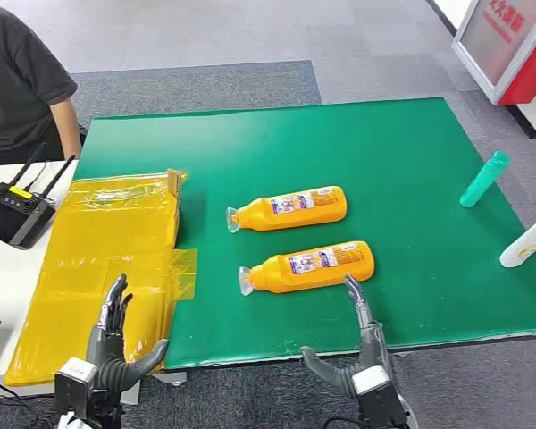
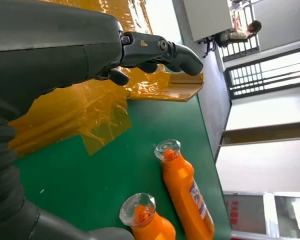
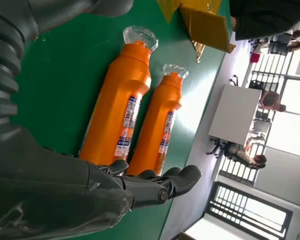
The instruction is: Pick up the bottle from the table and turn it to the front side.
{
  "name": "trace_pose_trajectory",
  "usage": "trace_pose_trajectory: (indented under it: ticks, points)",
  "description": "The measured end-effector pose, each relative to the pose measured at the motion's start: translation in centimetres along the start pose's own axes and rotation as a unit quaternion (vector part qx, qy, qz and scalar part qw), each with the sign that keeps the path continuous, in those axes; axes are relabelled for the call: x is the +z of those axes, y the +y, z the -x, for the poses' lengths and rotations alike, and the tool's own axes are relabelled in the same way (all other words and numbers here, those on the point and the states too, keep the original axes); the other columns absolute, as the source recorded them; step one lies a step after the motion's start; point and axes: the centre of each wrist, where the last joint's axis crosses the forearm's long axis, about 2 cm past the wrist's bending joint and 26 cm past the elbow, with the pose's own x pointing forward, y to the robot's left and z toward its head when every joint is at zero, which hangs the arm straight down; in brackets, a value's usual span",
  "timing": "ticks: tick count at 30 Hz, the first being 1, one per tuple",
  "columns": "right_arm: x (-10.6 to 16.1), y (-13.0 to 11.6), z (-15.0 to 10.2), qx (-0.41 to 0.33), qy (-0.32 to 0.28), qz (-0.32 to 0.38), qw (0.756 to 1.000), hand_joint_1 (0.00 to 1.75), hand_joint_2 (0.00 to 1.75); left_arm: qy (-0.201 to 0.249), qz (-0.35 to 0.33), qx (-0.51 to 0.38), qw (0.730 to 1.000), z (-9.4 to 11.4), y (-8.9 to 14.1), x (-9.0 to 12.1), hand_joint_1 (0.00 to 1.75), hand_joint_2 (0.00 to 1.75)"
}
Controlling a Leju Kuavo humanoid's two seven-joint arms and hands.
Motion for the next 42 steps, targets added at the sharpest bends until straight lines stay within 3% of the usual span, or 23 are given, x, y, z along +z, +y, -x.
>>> trace_pose_trajectory:
  ticks: [14, 18, 25, 31, 36, 42]
  points:
    - [-1.4, 0.6, 0.5, 0.014, -0.011, -0.009, 1.0, 0.0, 1.75, -0.021, -0.028, 0.001, 0.999, 0.3, 2.8, -0.3, 0.0, 1.75]
    - [-0.9, 0.4, 0.2, 0.08, -0.009, 0.002, 0.997, 0.0, 1.75, -0.012, -0.033, -0.007, 0.999, 0.4, 2.4, 0.1, 0.0, 1.75]
    - [-2.1, -2.8, -1.1, 0.291, -0.021, 0.004, 0.956, 0.0, 1.75, 0.005, -0.038, -0.004, 0.999, 0.2, 1.2, 0.4, 0.0, 1.75]
    - [-5.5, -7.2, -0.8, 0.437, 0.028, 0.003, 0.899, 0.0, 1.75, 0.017, -0.02, -0.003, 1.0, 0.5, 1.2, 0.5, 0.0, 1.75]
    - [-8.2, -9.5, -0.4, 0.483, 0.074, -0.026, 0.872, 0.0, 1.75, 0.018, -0.007, -0.005, 1.0, 0.6, 1.3, 0.3, 0.0, 1.75]
    - [-11.5, -11.0, 0.7, 0.473, 0.119, -0.069, 0.87, 0.0, 1.75, 0.014, 0.009, -0.002, 1.0, 0.7, 1.4, 0.0, 0.0, 1.75]
